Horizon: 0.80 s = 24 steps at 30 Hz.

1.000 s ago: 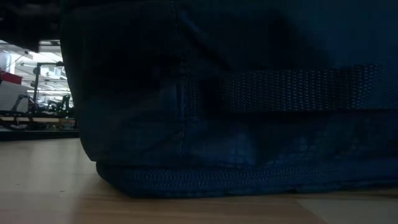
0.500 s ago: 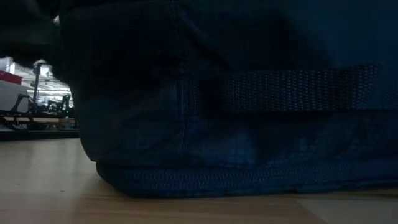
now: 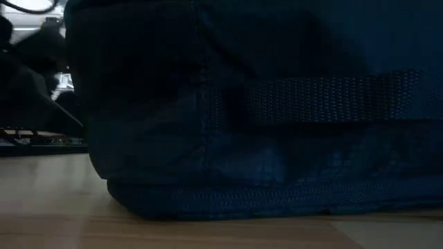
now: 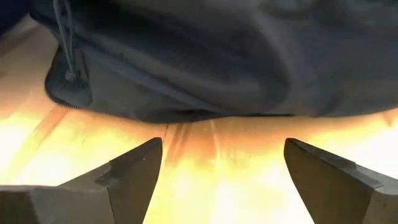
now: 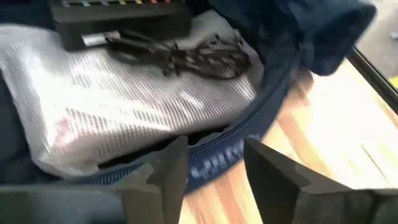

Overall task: Unpack backpack
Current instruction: Remove the black charger cable from the black backpack

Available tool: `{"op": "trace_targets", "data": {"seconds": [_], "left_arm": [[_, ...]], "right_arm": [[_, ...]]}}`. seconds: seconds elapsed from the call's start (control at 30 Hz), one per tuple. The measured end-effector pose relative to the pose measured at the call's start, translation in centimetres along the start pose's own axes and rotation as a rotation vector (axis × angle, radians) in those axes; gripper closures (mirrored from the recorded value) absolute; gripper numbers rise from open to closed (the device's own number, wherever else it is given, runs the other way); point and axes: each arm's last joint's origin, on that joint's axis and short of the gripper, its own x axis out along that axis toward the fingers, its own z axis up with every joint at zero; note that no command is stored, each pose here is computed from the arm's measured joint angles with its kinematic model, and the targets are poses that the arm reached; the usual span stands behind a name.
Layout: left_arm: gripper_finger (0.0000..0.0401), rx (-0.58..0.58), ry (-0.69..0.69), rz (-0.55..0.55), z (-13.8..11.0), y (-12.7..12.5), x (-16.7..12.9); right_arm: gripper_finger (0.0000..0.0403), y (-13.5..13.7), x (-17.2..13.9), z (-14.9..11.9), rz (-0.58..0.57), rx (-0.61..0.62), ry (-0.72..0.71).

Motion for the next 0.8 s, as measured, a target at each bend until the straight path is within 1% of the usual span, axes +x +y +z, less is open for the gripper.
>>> {"op": "trace_targets", "data": {"seconds": [0.13, 0.23, 0.33, 0.5, 0.6, 0.7, 0.8], "left_arm": [[0.0080, -0.003, -0.005, -0.048, 0.9, 0.7, 0.8], [0.0080, 0.002, -0.024, -0.069, 1.5, 1.2, 1.3], [0.0080, 0.002, -0.004, -0.079, 1.6, 1.7, 1.6], [0.0080, 0.013, 0.016, -0.077, 1.5, 2.1, 1.9], [0.0080, 0.013, 0.014, -0.073, 1.6, 2.2, 2.0], [0.0080, 0.016, 0.010, -0.074, 1.6, 2.2, 2.0], [0.0080, 0.015, 0.011, -0.074, 1.6, 2.2, 2.0]], "right_arm": [[0.0290, -0.6, 0.4, -0.9, -0.028, 0.030, 0.073], [0.0300, -0.8, 0.6, -1.4, -0.036, 0.035, 0.082], [0.0306, -0.8, 0.6, -1.6, -0.032, 0.031, 0.096], [0.0308, -1.3, -1.0, -1.7, 0.015, 0.054, 0.045], [0.0308, -1.9, -1.7, -2.2, 0.001, 0.072, 0.066], [0.0308, -2.2, -1.2, -3.4, -0.010, 0.078, 0.089], [0.0308, -2.0, -0.2, -4.6, 0.024, 0.081, 0.103]]}}
